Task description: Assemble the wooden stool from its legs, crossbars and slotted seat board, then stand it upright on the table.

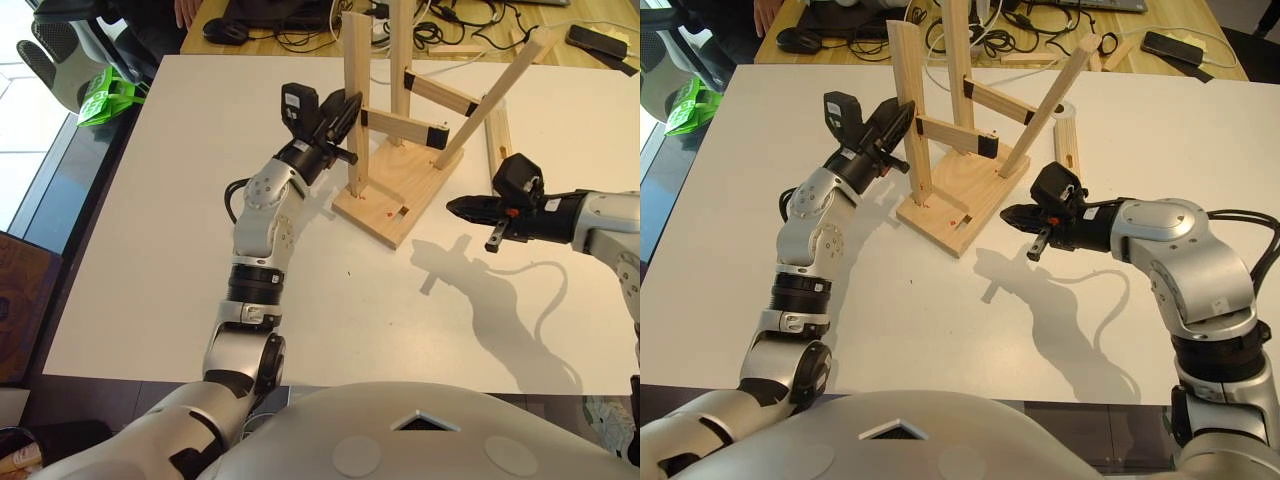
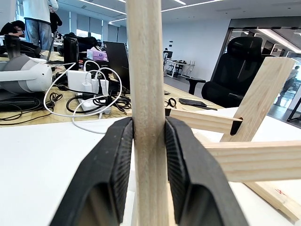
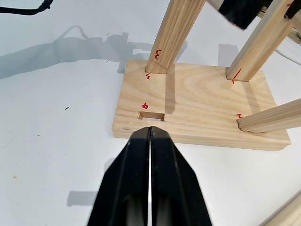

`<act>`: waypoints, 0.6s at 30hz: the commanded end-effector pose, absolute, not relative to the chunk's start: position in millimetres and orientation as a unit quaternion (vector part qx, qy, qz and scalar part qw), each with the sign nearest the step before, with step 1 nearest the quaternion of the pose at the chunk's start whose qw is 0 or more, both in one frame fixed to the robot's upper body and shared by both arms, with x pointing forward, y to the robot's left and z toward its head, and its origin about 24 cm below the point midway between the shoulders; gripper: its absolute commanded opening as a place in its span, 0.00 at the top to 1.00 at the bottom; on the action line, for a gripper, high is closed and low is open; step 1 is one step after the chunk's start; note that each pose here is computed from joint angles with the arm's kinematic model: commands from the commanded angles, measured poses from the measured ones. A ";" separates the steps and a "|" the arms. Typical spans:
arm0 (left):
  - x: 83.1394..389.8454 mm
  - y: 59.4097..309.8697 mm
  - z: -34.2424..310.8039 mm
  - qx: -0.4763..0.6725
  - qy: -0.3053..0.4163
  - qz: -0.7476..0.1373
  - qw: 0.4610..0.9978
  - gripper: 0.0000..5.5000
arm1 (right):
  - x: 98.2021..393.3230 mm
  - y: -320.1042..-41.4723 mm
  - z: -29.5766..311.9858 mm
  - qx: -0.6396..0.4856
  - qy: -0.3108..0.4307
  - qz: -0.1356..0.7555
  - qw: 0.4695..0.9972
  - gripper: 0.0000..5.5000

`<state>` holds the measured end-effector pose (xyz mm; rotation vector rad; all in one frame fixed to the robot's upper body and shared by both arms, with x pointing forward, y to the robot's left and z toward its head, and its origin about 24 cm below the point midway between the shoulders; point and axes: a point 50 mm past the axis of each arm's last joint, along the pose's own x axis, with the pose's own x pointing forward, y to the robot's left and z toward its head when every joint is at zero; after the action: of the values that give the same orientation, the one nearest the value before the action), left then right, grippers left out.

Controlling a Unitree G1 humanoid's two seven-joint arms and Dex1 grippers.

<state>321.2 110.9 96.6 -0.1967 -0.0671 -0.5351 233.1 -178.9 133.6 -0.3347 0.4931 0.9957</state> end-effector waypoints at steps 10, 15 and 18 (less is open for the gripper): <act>278.5 112.8 99.9 -0.076 0.020 -0.289 0.954 0.83 | 238.6 -184.6 139.0 -0.175 0.222 0.461 0.841 1.00; 262.3 110.8 97.0 -0.069 0.057 -0.306 0.948 0.83 | 238.9 -185.0 139.3 -0.177 0.219 0.460 0.842 1.00; 251.2 111.5 92.7 -0.060 0.082 -0.314 0.944 0.83 | 239.3 -185.4 139.7 -0.179 0.218 0.459 0.843 1.00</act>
<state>261.6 113.3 111.3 -0.1261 0.0405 -0.6125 237.4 -183.9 134.4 -0.3548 0.4747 0.9775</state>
